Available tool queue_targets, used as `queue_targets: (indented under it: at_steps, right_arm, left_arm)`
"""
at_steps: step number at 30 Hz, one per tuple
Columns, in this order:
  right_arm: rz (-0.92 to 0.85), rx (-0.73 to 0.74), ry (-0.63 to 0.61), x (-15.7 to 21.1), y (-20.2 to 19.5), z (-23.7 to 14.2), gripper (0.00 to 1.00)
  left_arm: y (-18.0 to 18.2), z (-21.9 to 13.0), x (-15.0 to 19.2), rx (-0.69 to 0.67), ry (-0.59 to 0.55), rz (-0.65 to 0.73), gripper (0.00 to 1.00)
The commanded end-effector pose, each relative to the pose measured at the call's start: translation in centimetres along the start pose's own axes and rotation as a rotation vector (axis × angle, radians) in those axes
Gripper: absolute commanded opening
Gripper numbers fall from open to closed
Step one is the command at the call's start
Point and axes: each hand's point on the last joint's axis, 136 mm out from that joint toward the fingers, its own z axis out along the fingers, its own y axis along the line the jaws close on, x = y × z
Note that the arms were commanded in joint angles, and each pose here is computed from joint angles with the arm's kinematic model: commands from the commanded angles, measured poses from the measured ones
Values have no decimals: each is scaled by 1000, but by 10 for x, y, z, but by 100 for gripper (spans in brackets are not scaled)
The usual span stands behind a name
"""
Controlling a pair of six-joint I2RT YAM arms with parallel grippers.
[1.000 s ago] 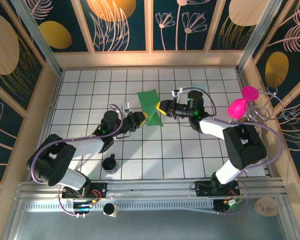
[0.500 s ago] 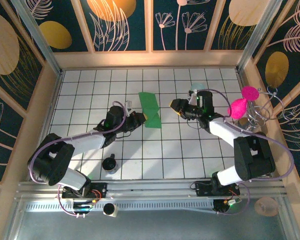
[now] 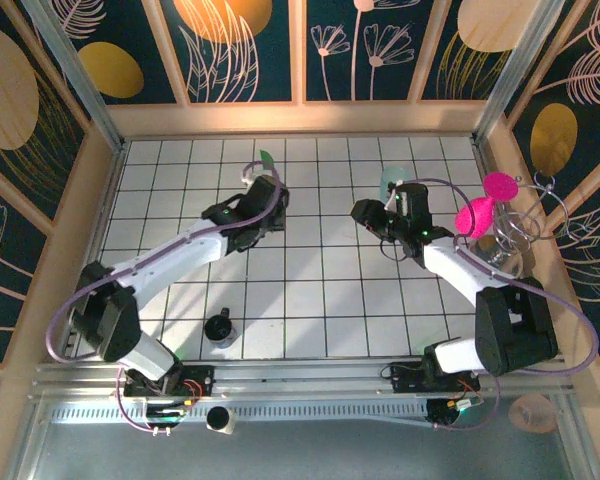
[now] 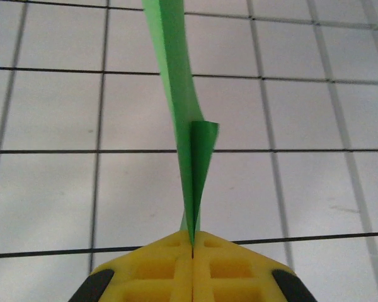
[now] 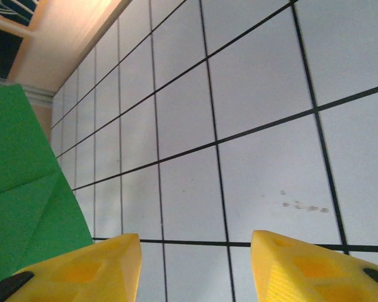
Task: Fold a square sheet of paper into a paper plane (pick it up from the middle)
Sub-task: Turn over the paper at the center of the table.
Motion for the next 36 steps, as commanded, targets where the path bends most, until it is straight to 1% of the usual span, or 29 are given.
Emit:
queue_targets:
  at_steps: [1,4,7,10,13,15,16,18,21,24,28,31,33,36]
  right_arm:
    - [-19,54,-83,-19,-3,-14,49]
    - [5,96,-120,-24,-15,-22,50]
    - [33,132,-146,-27,-27,-28,49]
    - [64,161,-155,-27,-39,-31,49]
    - [98,188,-157,-25,-50,-32,49]
    - [114,200,-155,-24,-56,-33,49]
    - [120,205,-156,-24,-59,-33,49]
    - [123,205,-154,-24,-60,-34,49]
    - [115,189,-137,-22,-58,-31,49]
    - [106,163,-97,-17,-53,-22,49]
    - [77,119,-7,2,-39,-2,49]
    - [37,85,72,26,-18,20,47]
    - [8,51,130,45,-1,35,45]
    - [-24,21,209,72,19,56,39]
  left_arm:
    - [31,8,28,-257,82,187,8]
    - [17,21,38,-308,95,240,7]
    - [-5,36,55,-300,124,279,8]
    - [-29,50,71,-261,154,292,10]
    - [-59,65,91,-143,214,253,14]
    - [-80,69,100,-28,242,202,20]
    - [-87,69,100,9,243,182,24]
    - [-100,66,99,79,243,148,32]
    - [-109,60,92,140,229,127,41]
    - [-107,52,81,180,208,90,49]
    - [-94,40,63,267,167,-17,58]
    - [-66,40,56,277,141,-114,66]
    - [-43,33,45,270,102,-182,76]
    - [-13,29,43,253,60,-252,85]
